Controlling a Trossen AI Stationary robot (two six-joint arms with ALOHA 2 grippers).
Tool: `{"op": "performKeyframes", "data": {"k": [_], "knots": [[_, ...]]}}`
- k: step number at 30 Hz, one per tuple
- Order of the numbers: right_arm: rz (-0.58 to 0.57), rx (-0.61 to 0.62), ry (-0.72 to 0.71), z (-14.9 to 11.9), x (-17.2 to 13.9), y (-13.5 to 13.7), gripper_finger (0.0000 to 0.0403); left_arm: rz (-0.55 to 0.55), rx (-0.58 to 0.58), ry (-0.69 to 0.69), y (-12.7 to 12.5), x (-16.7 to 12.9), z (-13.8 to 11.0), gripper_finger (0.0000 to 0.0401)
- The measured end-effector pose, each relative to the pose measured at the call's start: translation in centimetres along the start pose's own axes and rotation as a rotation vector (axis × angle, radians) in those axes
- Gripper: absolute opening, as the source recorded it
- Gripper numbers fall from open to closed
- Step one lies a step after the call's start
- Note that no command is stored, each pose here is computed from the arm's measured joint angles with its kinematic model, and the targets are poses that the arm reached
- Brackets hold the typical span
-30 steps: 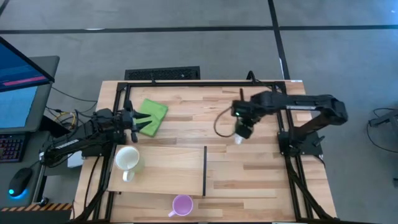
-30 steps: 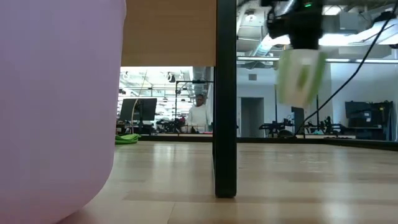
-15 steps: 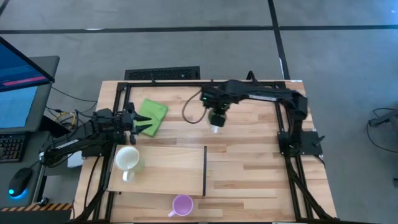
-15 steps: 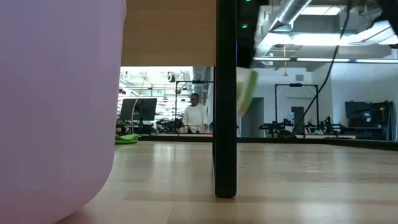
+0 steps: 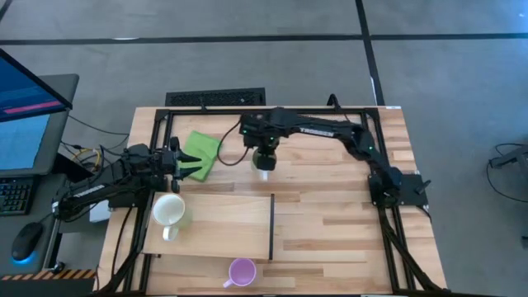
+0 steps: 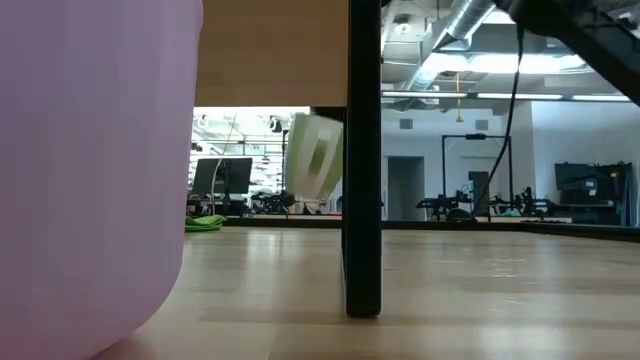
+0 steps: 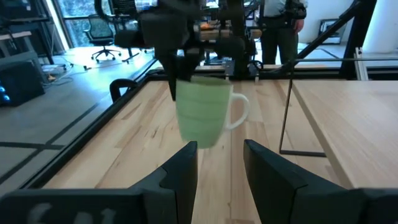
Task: Stack small to large cups/mugs on shelf
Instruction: Put the green mug on the shelf
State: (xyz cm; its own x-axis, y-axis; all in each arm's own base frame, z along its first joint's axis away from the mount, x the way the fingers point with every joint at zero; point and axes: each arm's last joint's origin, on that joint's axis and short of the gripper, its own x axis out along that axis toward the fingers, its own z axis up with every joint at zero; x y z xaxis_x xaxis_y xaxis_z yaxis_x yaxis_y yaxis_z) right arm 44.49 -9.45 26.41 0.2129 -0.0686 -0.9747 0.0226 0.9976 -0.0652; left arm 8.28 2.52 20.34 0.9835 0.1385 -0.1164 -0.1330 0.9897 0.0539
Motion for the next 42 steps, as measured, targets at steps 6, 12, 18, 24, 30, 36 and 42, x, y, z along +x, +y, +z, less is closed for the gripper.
{"op": "performKeyframes", "data": {"k": [6, 12, 18, 24, 30, 36, 42], "knots": [[0.026, -0.007, 0.125, 0.0, 3.2, 0.4, 0.0022, -0.001, -0.002, 0.015, 0.0, 0.0, -0.1, 0.0122], [0.024, -0.006, 0.111, 0.5, 4.3, 0.7, 0.0022, -0.002, 0.002, 0.024, 0.0, 0.0, -0.2, 0.0122], [0.045, 0.019, 0.095, 0.8, 4.8, 0.8, 0.0022, -0.002, 0.002, 0.024, 0.0, 0.0, -0.2, 0.0122], [0.07, 0.023, 0.09, 0.9, 5.3, 0.9, 0.0021, -0.002, 0.001, 0.026, 0.0, 0.0, -0.3, 0.0122], [0.07, 0.022, 0.086, 0.9, 5.3, 0.9, 0.0022, -0.003, -0.004, 0.042, 0.0, 0.0, -0.4, 0.0122], [0.07, 0.022, 0.083, 1.0, 5.3, 0.9, 0.007, -0.004, -0.005, 0.046, 0.0, 0.0, -0.4, 0.0122], [0.07, 0.025, 0.084, 1.0, 5.3, 0.9, 0.0085, -0.004, -0.006, 0.046, 0.0, 0.0, -0.5, 0.0122]]}}
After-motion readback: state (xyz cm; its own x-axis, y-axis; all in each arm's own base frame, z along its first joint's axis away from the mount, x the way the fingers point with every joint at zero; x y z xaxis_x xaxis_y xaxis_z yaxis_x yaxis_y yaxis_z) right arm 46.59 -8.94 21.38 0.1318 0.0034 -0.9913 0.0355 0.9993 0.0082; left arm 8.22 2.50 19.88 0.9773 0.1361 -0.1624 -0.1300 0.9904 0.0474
